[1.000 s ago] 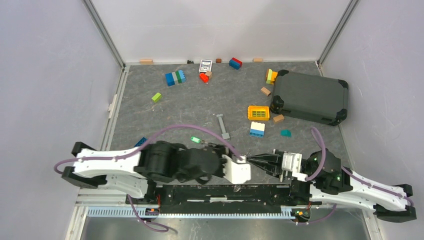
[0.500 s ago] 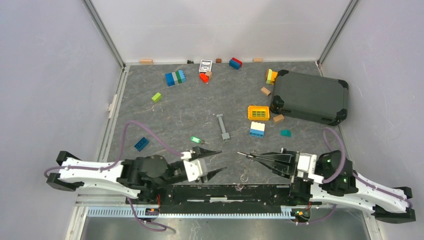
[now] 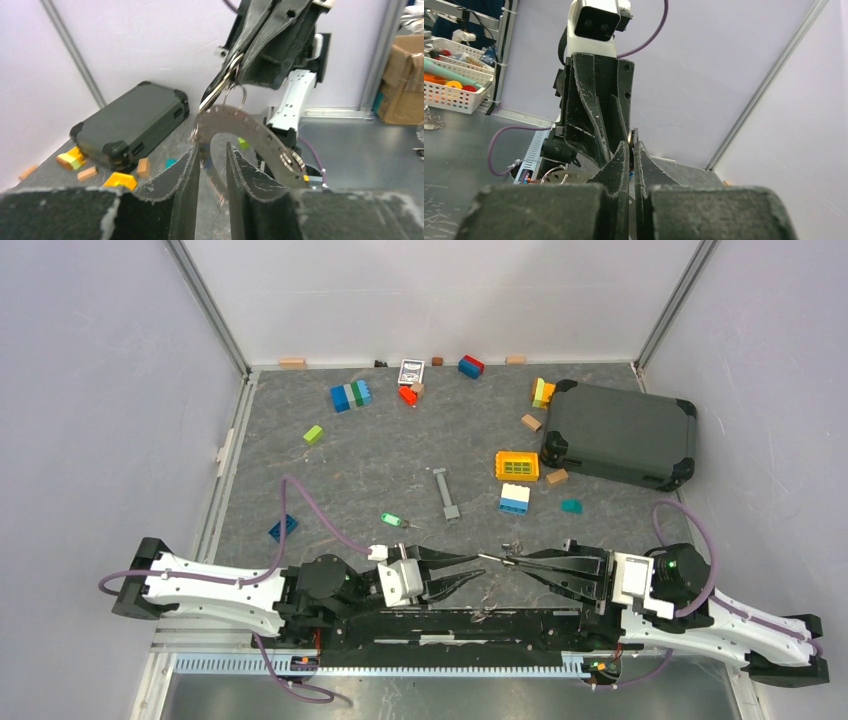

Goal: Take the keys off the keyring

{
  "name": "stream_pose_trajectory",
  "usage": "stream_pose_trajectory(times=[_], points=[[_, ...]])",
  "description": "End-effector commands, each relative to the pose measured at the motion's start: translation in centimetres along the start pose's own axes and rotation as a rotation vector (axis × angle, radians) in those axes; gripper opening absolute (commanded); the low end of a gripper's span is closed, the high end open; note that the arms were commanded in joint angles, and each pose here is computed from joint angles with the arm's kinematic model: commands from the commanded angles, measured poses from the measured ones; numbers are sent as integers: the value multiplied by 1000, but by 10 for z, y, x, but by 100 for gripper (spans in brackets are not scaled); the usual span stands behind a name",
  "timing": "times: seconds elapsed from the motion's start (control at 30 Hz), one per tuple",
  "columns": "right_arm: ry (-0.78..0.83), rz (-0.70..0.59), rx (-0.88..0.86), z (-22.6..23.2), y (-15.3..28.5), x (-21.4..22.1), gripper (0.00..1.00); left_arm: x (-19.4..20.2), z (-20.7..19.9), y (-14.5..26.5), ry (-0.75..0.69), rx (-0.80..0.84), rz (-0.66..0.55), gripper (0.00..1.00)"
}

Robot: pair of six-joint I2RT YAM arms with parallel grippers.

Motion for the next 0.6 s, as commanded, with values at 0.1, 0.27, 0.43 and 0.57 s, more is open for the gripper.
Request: stream_pose_trajectory(times=[0.1, 0.27, 0.43, 0.57], points=[[3, -95, -68, 5, -7, -12, 0, -23, -5, -11, 79, 38, -173, 42], [-3, -109, -92, 7, -9, -12, 0, -24, -9, -15, 105, 58, -203, 43], [-11, -117, -104, 8, -10, -11, 0, -24, -14, -19, 106, 91, -199, 39], [-12, -119, -106, 8, -11, -10, 0, -24, -17, -21, 104, 118, -199, 40]])
Point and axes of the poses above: each gripper's point midway between its finger pads, its own y axis back along the fingers, its own z axis along the line the jaws close on, x = y × z, the point moved 9 cm from there along y, back along the fingers, and after that the axes turned 10 degrees about -y, right-handed, at the moved point
